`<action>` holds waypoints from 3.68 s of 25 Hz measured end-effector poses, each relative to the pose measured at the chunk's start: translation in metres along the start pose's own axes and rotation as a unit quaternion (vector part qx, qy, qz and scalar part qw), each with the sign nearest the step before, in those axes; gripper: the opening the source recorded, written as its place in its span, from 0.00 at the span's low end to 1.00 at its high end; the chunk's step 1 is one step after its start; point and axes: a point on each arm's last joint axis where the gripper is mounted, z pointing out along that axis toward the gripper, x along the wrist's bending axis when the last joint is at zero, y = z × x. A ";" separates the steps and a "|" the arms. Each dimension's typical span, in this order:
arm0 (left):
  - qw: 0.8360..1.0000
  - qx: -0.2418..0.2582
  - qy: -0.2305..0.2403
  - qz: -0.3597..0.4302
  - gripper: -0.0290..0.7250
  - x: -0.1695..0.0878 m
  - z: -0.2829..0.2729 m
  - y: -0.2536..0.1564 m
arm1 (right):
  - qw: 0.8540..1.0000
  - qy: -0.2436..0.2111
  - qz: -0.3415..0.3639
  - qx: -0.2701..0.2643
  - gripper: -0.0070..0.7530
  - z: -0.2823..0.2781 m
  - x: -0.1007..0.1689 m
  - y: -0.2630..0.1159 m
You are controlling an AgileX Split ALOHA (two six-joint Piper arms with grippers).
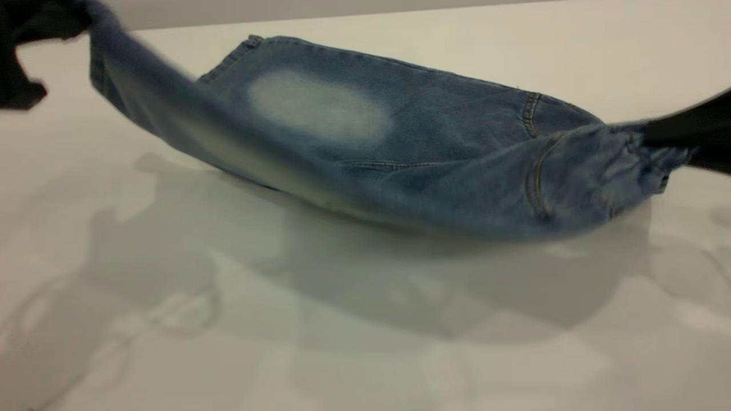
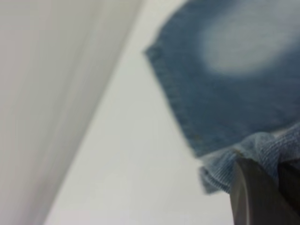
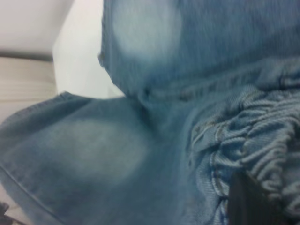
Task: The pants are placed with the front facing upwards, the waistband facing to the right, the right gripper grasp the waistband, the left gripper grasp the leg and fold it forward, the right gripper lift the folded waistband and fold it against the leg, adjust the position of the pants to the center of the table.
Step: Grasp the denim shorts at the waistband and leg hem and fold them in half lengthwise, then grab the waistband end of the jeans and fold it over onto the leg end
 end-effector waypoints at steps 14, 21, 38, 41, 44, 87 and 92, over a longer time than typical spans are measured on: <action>0.999 -0.003 0.032 -0.003 0.13 0.035 0.128 0.018 | 0.996 -0.069 -0.005 -0.052 0.06 0.005 -0.006 0.052; 1.000 0.005 0.012 0.011 0.13 0.033 0.180 0.018 | 0.996 -0.069 -0.010 -0.057 0.09 0.008 -0.007 0.062; 1.000 0.013 -0.004 0.026 0.13 0.016 0.201 0.006 | 0.997 -0.051 -0.001 -0.056 0.71 0.009 -0.003 0.064; 1.000 0.010 0.004 0.023 0.13 0.011 0.207 0.002 | 0.998 -0.043 -0.001 -0.055 0.71 0.009 -0.002 0.063; 1.000 0.001 0.020 0.023 0.17 0.013 0.208 0.002 | 0.998 -0.041 0.012 -0.055 0.71 0.009 -0.001 0.063; 0.998 0.005 0.011 -0.063 0.61 0.012 0.208 0.003 | 0.982 -0.095 0.160 0.018 0.71 0.042 -0.069 0.046; 0.998 0.005 0.011 -0.063 0.61 0.012 0.208 0.003 | 0.988 -0.094 0.120 0.005 0.71 0.042 -0.069 0.051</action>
